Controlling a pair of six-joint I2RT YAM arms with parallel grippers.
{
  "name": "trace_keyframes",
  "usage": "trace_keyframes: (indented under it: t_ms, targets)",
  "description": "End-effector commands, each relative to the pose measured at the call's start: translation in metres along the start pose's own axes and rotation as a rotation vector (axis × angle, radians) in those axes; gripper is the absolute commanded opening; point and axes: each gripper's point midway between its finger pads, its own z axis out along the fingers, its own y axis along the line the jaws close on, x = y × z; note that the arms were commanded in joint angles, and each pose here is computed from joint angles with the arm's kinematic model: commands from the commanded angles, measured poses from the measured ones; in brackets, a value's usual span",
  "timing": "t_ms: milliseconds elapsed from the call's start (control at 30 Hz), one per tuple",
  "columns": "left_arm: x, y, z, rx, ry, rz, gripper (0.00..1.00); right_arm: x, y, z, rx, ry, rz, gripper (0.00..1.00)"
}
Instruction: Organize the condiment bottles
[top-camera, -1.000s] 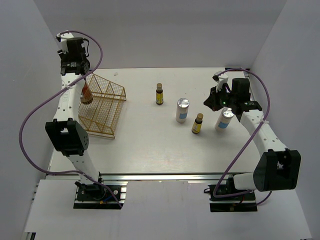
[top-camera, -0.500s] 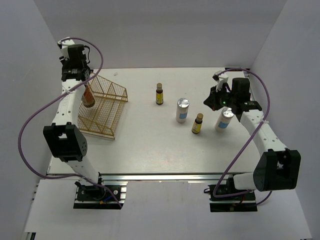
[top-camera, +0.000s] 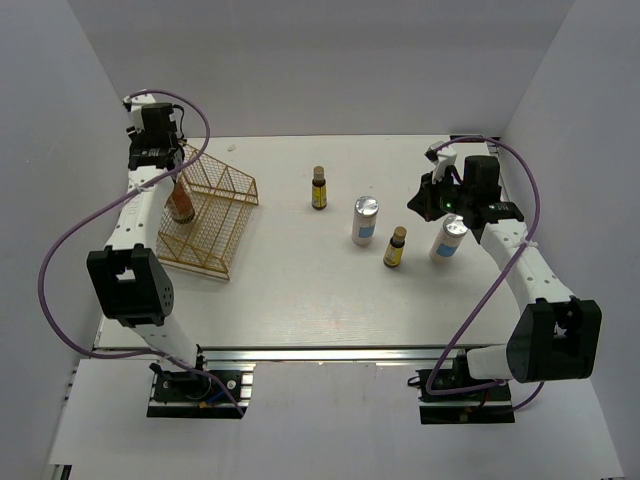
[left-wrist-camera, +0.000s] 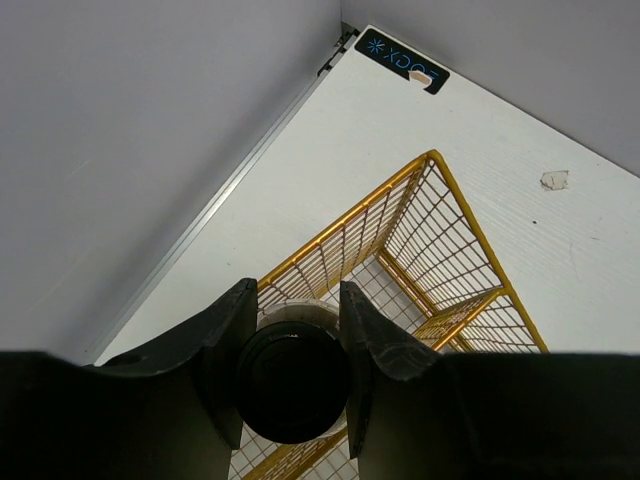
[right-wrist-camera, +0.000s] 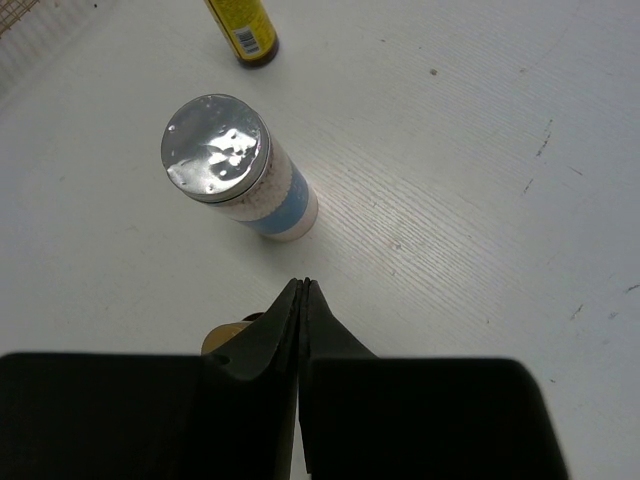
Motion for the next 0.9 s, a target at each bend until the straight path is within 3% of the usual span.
trace_keyframes:
  t_ms: [0,133,367,467,600,733,833,867]
  targets:
    - [-0.058,0.007,-0.038,0.056,-0.163,-0.120,0.00,-0.009,-0.002,-0.003,0.014,-0.032,-0.036,0.00]
    - [-0.051,0.009,-0.039,0.053,-0.153,-0.119,0.07,-0.008,-0.001,-0.003,0.014,-0.030,-0.037,0.00]
    - [-0.043,0.015,-0.047,0.058,-0.152,-0.127,0.66,-0.008,-0.001,-0.003,0.014,-0.029,-0.042,0.01]
    - [-0.041,0.018,-0.051,0.060,-0.153,-0.130,0.77,-0.008,-0.002,-0.003,0.014,-0.028,-0.045,0.05]
    - [-0.038,0.023,-0.057,0.056,-0.153,-0.132,0.89,-0.008,-0.001,-0.004,0.009,-0.025,-0.046,0.19]
    - [-0.044,0.029,-0.065,0.053,-0.163,-0.134,0.93,-0.008,0.001,-0.005,0.000,-0.025,-0.058,0.33]
    - [-0.057,0.033,-0.079,0.067,-0.191,-0.144,0.95,-0.010,0.004,-0.006,-0.014,-0.026,-0.068,0.55]
    - [-0.064,0.035,-0.085,0.072,-0.202,-0.151,0.96,-0.009,0.005,-0.007,-0.021,-0.020,-0.072,0.71]
